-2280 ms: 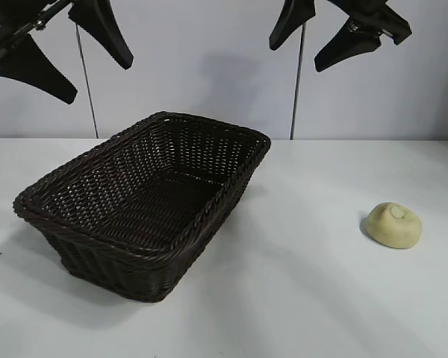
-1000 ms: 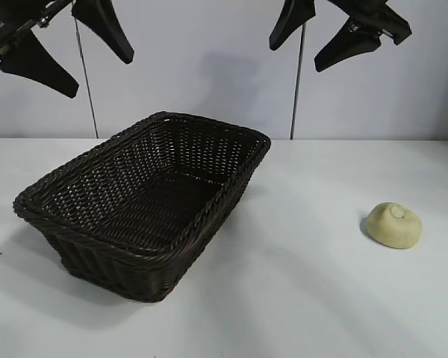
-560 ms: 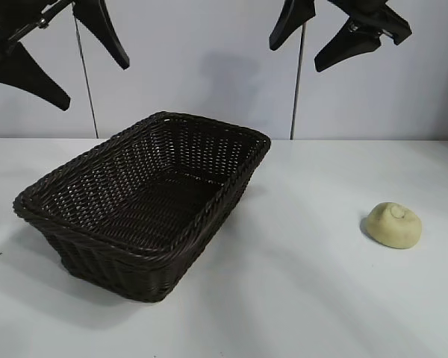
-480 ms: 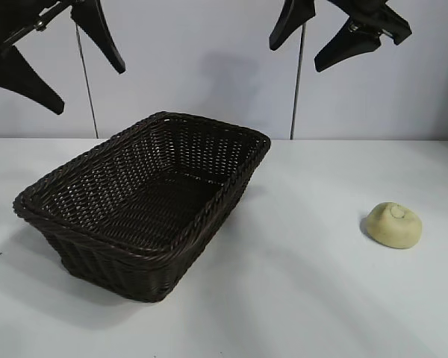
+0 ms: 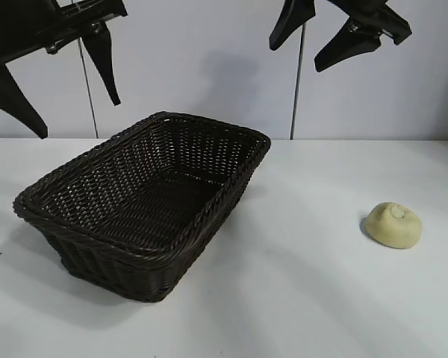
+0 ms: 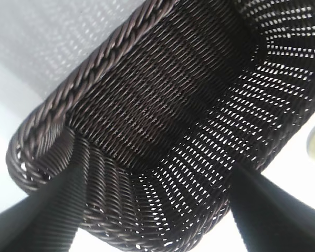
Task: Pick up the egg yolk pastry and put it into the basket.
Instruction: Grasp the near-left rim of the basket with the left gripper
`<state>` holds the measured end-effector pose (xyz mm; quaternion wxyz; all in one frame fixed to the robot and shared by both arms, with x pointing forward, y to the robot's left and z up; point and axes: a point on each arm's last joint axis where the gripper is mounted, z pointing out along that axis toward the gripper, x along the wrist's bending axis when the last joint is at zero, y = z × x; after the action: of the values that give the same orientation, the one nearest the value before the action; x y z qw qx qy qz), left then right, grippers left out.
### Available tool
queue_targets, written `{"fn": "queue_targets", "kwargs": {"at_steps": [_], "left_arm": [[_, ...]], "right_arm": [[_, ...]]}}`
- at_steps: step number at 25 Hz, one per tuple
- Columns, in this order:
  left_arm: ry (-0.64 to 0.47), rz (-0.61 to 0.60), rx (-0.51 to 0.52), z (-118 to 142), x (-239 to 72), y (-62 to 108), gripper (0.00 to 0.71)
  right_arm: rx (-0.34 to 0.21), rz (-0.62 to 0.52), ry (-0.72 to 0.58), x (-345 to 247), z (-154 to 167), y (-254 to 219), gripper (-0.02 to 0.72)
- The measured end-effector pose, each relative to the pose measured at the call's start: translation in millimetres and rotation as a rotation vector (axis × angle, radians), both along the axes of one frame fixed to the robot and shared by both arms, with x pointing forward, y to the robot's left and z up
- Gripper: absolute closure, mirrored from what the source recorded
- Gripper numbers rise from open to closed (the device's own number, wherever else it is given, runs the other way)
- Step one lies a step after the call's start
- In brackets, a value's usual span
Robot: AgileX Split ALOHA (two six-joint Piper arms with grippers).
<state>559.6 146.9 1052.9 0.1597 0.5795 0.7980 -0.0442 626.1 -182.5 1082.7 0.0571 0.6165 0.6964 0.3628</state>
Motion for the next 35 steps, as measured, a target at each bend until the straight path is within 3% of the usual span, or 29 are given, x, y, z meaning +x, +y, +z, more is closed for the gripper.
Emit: {"fn": "queue_targets", "kwargs": {"at_steps": [5,14,20,26,35], "left_arm": [[0.021,-0.007,0.022,1,-8,-9.7,0.168],[-0.005,0.022,0.009,16,-24,-4.2,0.168],[0.019,0.092,0.000,-1,-48,6.9,0.168],[0.035,0.246,-0.041,-20,-63,15.3,0.169],[0.034,0.430,-0.121,-54,-73,11.3,0.169]], "right_arm": [[-0.002,0.007,0.014,-1,-1,0,0.208],[-0.003,0.012,0.024,-2,-1,0,0.208],[-0.003,0.012,0.024,-2,-1,0,0.208],[-0.003,0.011,0.022,-2,-1,0,0.208],[-0.003,0.011,0.022,-2,-1,0,0.208]]}}
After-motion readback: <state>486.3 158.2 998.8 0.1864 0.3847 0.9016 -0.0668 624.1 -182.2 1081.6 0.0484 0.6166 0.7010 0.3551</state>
